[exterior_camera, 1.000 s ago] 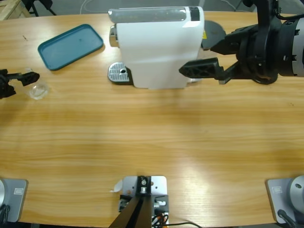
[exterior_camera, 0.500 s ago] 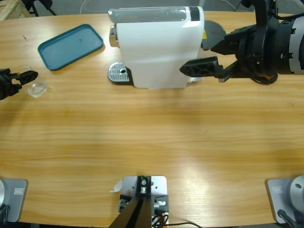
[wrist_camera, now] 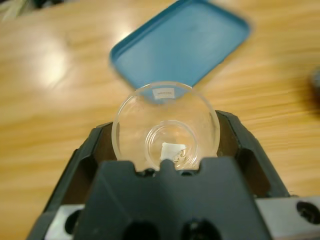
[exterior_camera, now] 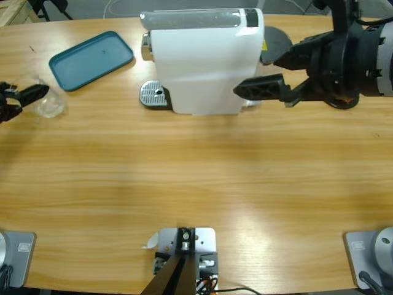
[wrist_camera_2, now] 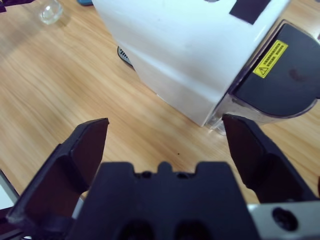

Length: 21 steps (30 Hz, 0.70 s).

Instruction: Pour coffee

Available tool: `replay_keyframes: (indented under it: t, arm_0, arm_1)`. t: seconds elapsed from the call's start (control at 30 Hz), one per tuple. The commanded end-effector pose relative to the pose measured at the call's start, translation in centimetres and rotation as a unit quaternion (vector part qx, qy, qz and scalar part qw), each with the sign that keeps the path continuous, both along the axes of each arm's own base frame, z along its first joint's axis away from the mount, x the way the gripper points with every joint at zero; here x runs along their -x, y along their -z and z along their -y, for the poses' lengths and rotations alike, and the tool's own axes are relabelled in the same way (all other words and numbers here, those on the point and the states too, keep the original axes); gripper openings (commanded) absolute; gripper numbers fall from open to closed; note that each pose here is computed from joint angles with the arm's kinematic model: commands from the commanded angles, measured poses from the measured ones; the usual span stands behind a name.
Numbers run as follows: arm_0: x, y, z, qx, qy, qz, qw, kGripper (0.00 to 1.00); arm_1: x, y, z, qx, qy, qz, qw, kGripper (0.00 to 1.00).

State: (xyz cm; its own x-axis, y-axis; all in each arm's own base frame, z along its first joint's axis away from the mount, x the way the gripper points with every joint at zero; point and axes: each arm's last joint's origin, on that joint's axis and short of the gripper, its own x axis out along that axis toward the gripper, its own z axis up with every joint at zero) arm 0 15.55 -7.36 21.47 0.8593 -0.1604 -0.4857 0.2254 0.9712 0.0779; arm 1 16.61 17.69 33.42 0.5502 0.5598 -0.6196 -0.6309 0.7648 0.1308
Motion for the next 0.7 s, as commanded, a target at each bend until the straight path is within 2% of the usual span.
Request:
replay_keyframes:
  t: [0.03,0.13,0.4,0.6,0.7]
  arm_0:
    - [0.4,-1.6,2.3,0.024,0.214,0.005,0.976,0.000]
    - [-0.3,-1.9,3.2,0.015,0.260,0.008,0.965,0.000]
    - [-5.5,-2.4,6.8,-0.040,0.329,0.016,0.943,0.000]
    - [-7.4,-1.1,8.4,-0.062,0.397,0.017,0.916,0.000]
    - [-8.0,0.0,8.8,-0.071,0.405,0.011,0.911,0.000]
  arm_1:
    - [1.7,-0.8,2.1,0.001,-0.001,0.006,1.000,1.000]
    - [2.5,-1.2,2.9,0.001,-0.002,0.008,1.000,1.000]
    - [4.9,-2.1,5.5,0.003,-0.006,0.015,1.000,1.000]
    - [5.5,-2.1,6.1,0.008,-0.005,0.009,1.000,1.000]
    - [5.7,-2.3,6.3,0.011,-0.004,0.006,1.000,1.000]
